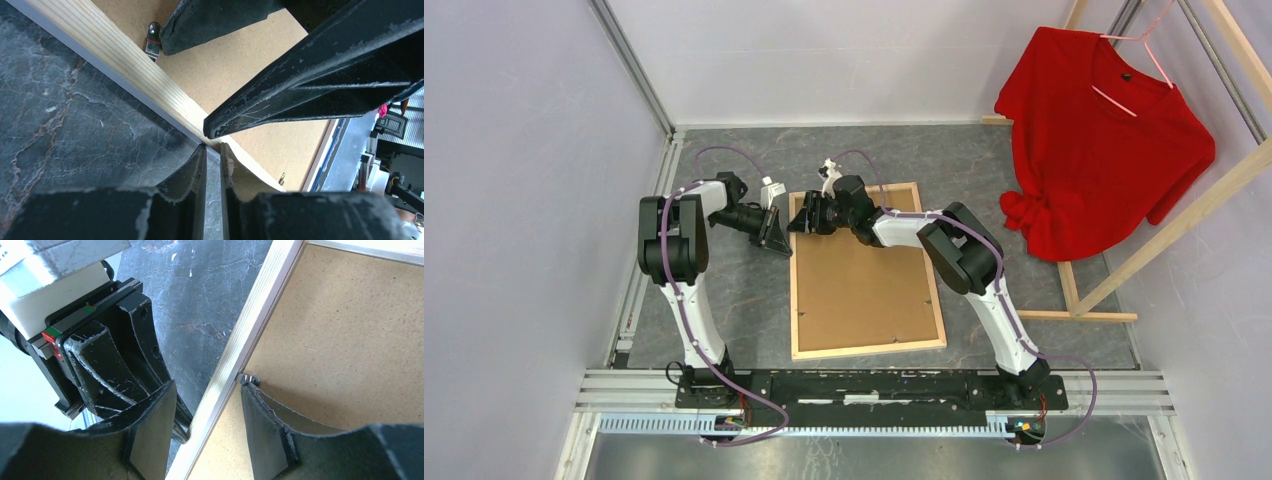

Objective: Put the photo into the frame

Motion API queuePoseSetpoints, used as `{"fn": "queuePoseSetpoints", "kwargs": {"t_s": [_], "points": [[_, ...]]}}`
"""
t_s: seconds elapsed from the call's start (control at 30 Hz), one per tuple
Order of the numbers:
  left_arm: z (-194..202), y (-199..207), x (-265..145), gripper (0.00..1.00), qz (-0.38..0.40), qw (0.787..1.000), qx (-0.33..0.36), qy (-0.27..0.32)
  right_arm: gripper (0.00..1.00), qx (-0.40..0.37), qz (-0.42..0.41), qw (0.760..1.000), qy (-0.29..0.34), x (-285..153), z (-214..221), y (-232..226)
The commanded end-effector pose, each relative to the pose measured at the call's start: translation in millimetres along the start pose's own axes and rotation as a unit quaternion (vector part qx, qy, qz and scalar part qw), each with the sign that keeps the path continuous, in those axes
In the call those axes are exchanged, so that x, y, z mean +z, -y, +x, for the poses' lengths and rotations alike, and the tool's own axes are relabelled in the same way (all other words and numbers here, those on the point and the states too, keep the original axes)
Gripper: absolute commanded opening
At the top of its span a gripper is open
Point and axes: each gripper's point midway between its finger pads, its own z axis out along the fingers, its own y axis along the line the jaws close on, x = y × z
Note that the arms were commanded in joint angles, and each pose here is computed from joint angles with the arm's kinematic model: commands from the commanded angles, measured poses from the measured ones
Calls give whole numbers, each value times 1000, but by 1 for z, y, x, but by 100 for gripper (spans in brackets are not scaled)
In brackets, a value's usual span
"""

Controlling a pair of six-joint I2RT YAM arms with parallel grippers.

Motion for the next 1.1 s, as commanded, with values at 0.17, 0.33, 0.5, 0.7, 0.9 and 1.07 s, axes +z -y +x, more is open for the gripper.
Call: {"fn": "queuePoseSetpoints", "kwargs": {"t_s": [0.17,0.33,0.5,0.7,0.9,1.07], "points": [[5,-9,3,20,-23,999,25,-9,57,4,6,1000,-6,10,5,3],[6,-8,4,20,-23,999,30,-11,57,6,5,1000,-5,11,5,4],[7,-8,4,20,-24,999,33,-13,56,11,5,1000,-8,9,9,5],[8,-7,0,20,-22,999,38,-19,59,12,-26,1000,8,-18,-9,-18],[17,-4,-9,23,-37,997,63,-39,75,22,-11,996,88,-103,-55,-6],[30,2,-16,29,-59,992,94,-57,86,22,103,983,154,-193,-77,53]]}}
